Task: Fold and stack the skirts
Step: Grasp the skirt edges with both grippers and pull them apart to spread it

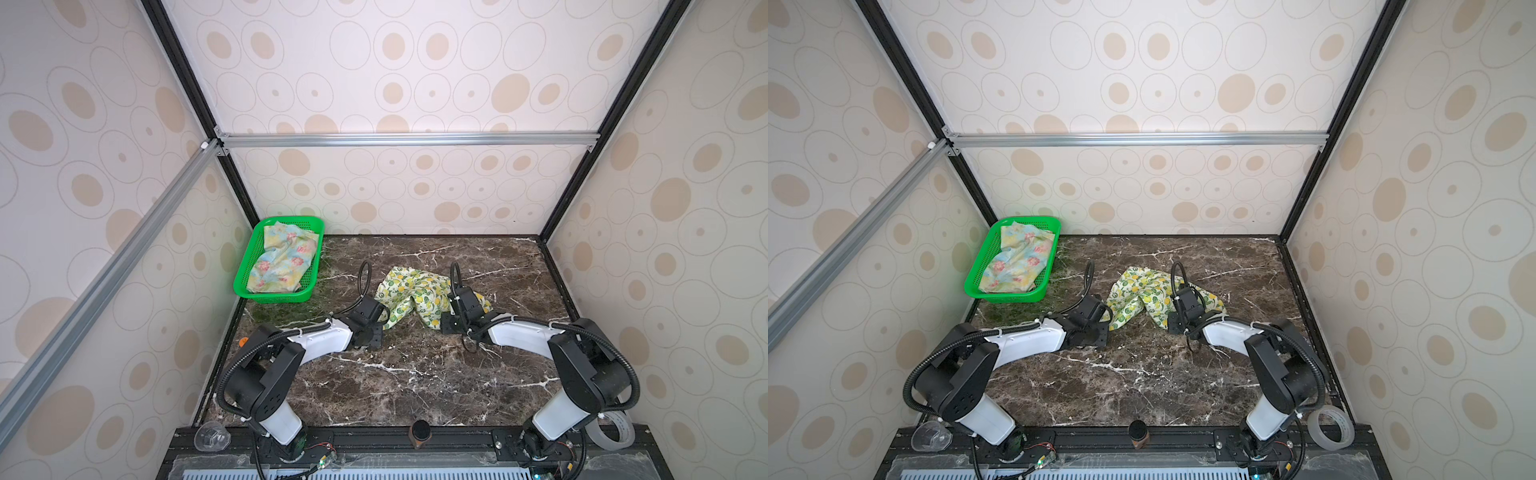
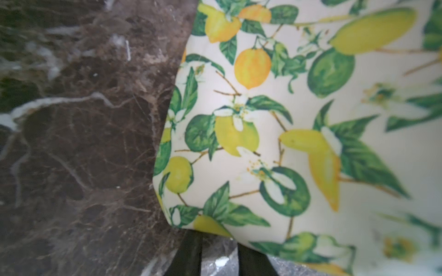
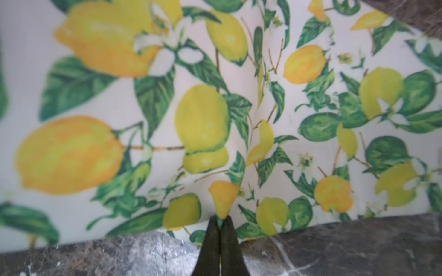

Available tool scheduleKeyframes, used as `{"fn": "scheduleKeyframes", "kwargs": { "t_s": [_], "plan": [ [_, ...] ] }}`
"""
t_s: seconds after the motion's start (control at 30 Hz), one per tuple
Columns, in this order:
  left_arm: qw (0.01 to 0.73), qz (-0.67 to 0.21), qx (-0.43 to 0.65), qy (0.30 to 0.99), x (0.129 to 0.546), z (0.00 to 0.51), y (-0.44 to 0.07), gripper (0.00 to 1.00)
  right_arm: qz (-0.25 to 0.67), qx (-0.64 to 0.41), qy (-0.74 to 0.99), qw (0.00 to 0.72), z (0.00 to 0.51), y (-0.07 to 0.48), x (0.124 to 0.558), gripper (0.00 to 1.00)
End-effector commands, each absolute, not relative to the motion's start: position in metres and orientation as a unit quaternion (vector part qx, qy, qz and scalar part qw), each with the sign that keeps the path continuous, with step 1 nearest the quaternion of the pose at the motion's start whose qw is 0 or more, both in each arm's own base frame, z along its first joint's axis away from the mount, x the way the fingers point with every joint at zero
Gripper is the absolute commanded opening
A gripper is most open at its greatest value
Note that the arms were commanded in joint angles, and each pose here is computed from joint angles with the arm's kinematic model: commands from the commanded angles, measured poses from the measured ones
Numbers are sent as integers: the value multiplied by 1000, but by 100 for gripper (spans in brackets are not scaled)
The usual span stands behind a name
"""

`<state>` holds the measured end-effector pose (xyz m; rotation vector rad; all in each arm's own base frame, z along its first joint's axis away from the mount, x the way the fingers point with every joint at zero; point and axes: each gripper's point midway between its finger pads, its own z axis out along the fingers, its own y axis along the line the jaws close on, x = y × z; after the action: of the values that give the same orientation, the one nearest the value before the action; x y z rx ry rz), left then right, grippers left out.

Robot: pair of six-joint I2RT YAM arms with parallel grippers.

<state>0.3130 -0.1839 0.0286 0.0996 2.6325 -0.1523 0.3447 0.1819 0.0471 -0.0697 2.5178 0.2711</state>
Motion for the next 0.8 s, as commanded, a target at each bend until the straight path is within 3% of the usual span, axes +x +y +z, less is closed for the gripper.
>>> {"fn": "scheduleKeyframes", "kwargs": {
  "t_s": [0.0,0.37,0.7,0.77],
  "plan": [
    [291,-20,23,956,337,47,-175,24,96,-43,945,310,68,178,337,0],
    [350,28,-15,936,378,72,-141,23,96,-90,945,301,114,158,299,0],
    [337,26,-13,941,386,57,-142,22,72,-62,965,245,123,131,274,0],
    [333,23,-13,943,384,54,-143,24,73,-54,969,232,122,129,271,26]
  ]
}}
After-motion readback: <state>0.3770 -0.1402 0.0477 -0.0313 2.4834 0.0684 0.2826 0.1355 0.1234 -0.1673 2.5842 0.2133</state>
